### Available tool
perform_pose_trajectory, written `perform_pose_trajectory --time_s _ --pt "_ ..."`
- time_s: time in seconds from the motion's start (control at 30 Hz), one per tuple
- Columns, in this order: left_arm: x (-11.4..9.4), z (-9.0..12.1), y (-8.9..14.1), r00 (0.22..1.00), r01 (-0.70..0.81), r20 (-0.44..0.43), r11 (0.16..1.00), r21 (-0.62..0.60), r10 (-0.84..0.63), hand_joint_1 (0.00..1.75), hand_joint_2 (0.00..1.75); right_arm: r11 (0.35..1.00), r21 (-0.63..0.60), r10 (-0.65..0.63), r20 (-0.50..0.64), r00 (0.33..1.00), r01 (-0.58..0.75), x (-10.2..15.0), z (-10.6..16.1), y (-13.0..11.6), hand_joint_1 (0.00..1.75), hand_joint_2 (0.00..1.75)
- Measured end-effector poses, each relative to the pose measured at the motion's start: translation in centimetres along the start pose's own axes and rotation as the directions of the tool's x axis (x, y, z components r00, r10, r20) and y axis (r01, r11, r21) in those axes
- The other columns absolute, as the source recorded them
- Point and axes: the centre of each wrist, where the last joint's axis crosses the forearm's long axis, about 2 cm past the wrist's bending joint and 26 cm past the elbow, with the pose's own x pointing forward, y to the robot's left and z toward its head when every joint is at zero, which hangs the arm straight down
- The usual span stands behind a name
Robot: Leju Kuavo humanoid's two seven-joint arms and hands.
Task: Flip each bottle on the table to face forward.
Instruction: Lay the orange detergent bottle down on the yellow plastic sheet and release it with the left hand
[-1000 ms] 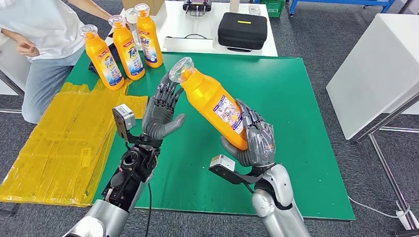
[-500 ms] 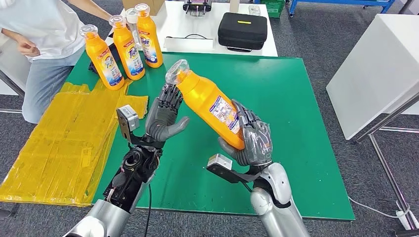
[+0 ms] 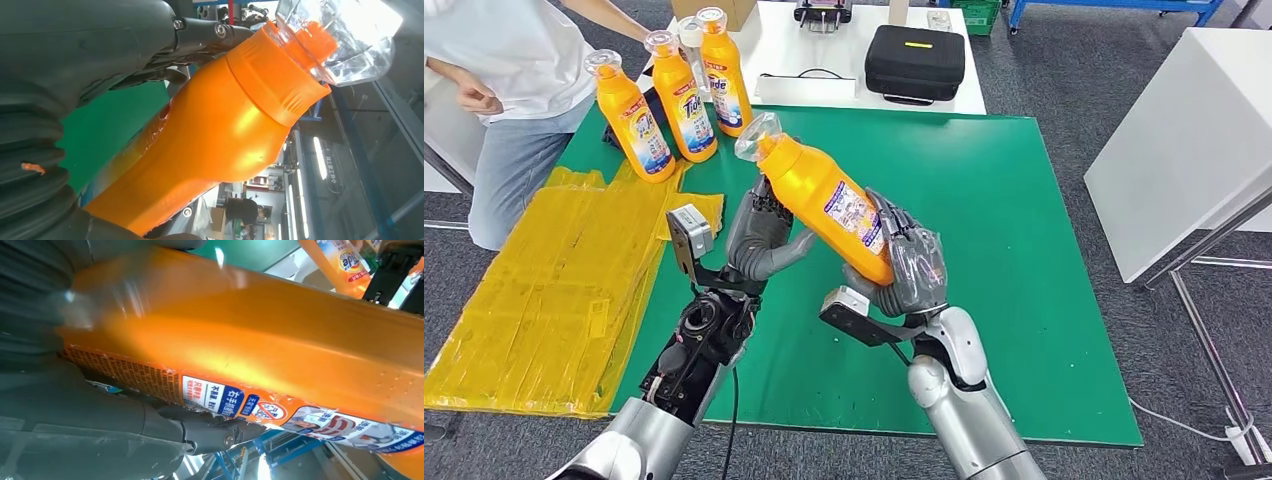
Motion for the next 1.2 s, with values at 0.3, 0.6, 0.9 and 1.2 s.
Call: perform_pose_trajectory --time_s 0.3,0.6,0.9,1.2 --pt "-0.1 -0.2 -0.1 1.000 -0.004 -0.005 1.000 -0.001 0.004 0.00 1.75 1.000 0.026 0.006 -0.017 1.000 -0.005 -0.4 -1.1 0.4 1.75 1.75" --pt "-0.2 -0.4 0.0 1.000 -0.005 -0.006 1.000 -0.001 0.005 0.00 1.75 0.999 0.027 0.025 -0.017 1.000 -0.024 -0.5 -1.7 0.5 1.75 1.75" --pt "-0.1 -0.7 0.1 1.000 0.002 0.005 1.000 0.004 -0.002 0.00 1.75 0.997 -0.017 0.078 0.028 0.997 -0.078 0.6 -2.9 0.9 1.75 1.75" --pt "-0.2 -0.7 0.1 1.000 0.010 -0.003 1.000 0.010 -0.010 0.00 1.75 0.992 -0.098 0.096 0.123 0.988 -0.084 2.6 -3.3 1.1 1.75 1.75"
